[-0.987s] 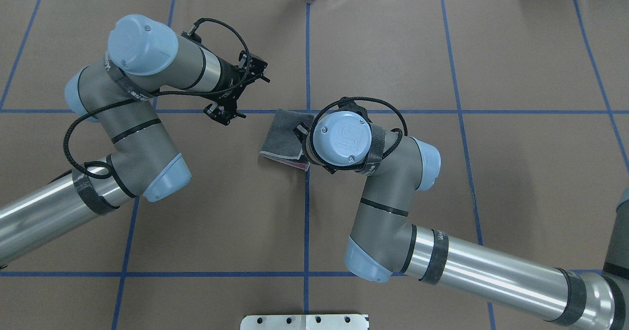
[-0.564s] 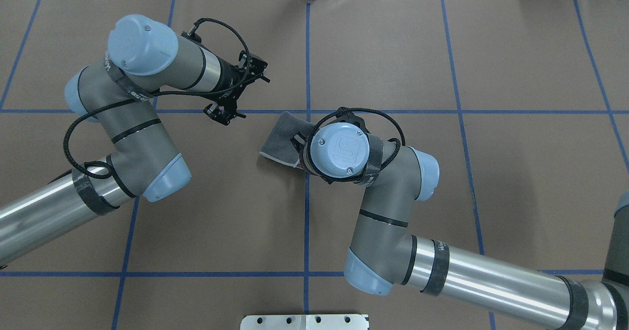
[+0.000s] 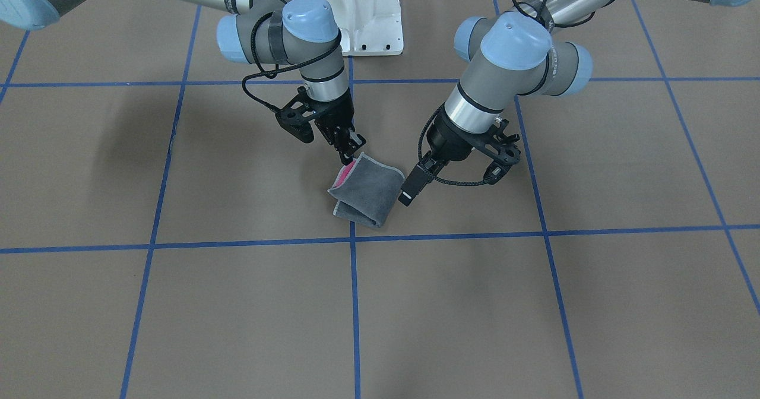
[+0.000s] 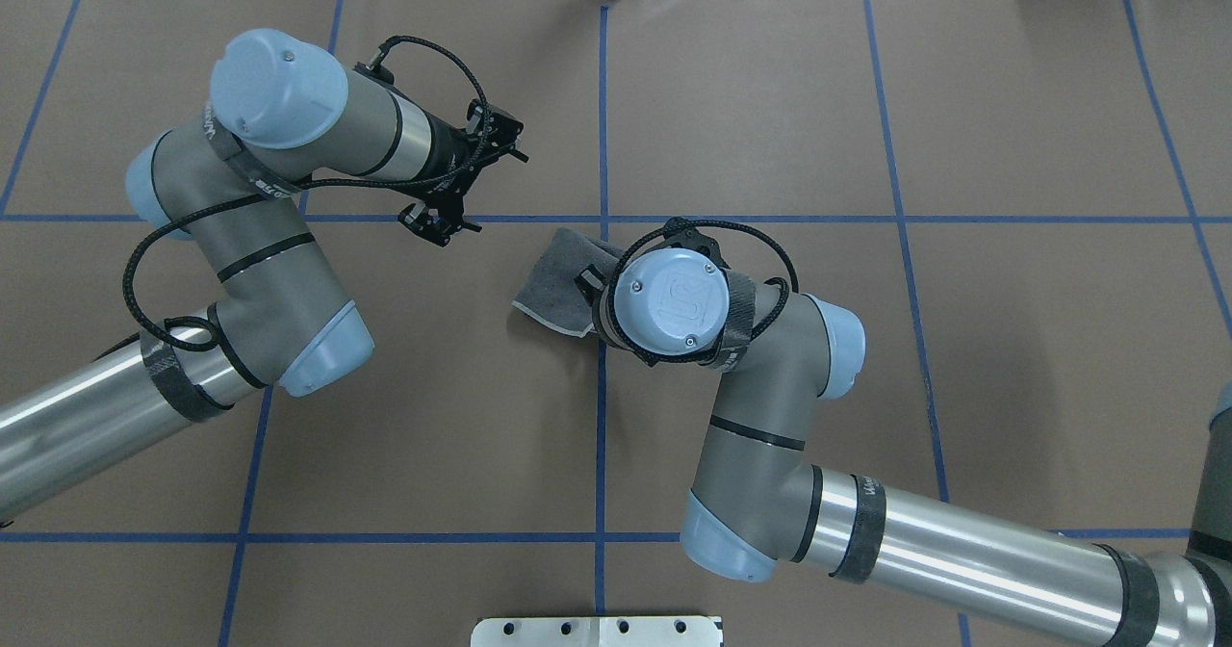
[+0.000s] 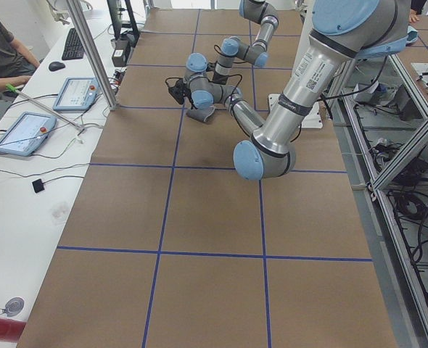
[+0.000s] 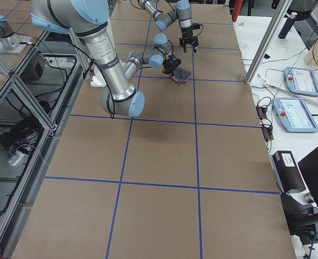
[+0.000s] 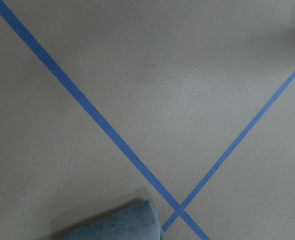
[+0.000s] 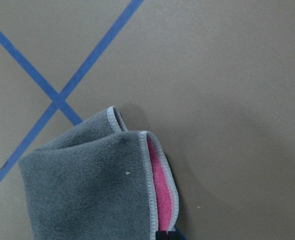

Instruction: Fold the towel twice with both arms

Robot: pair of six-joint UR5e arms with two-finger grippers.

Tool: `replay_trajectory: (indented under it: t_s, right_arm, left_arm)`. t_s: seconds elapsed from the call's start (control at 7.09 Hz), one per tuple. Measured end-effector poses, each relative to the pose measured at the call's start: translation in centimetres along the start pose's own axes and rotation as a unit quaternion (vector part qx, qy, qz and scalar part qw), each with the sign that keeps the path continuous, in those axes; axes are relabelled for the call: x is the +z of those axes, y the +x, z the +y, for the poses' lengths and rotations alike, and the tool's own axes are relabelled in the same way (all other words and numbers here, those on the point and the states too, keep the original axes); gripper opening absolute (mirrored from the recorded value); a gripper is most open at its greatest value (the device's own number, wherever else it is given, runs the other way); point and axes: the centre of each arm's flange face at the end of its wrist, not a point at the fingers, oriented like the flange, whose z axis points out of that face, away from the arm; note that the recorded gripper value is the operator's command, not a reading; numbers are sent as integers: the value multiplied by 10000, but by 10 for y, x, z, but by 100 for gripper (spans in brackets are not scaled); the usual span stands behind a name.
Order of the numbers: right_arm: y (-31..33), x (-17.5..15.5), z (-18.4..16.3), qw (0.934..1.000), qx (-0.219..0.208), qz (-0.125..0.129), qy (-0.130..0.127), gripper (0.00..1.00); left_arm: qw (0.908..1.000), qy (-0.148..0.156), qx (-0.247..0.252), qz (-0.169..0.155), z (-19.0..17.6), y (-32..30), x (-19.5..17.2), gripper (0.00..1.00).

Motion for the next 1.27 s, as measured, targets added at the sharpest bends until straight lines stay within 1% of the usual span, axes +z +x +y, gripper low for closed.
replay_trajectory:
  t_s: [0.14, 0.28, 0.42, 0.85, 1.13, 1.27]
  right_arm:
    - [-3, -1, -5, 10000, 9, -24, 24, 0]
    - [-5, -2, -9, 10000, 18, -41, 49, 90]
    - [-6, -2, -11, 10000, 15, -41, 74, 100]
    - [-4, -2, -20, 9998, -134, -20, 110, 100]
    - [-11, -2, -41, 9993, -273, -43, 235, 100]
    - [-15, 6, -54, 9987, -399, -69, 294, 100]
  left_arm:
    - [10000, 0, 0, 0, 0, 0, 0, 100]
    - [10000, -1, -1, 2, 0, 0, 0, 100]
    - [10000, -2, -3, 2, 0, 0, 0, 100]
    - [10000, -3, -8, -20, 1, -1, 2, 100]
    - [10000, -1, -10, -30, 1, -1, 3, 100]
    - [10000, -3, -9, -31, 1, -1, 4, 100]
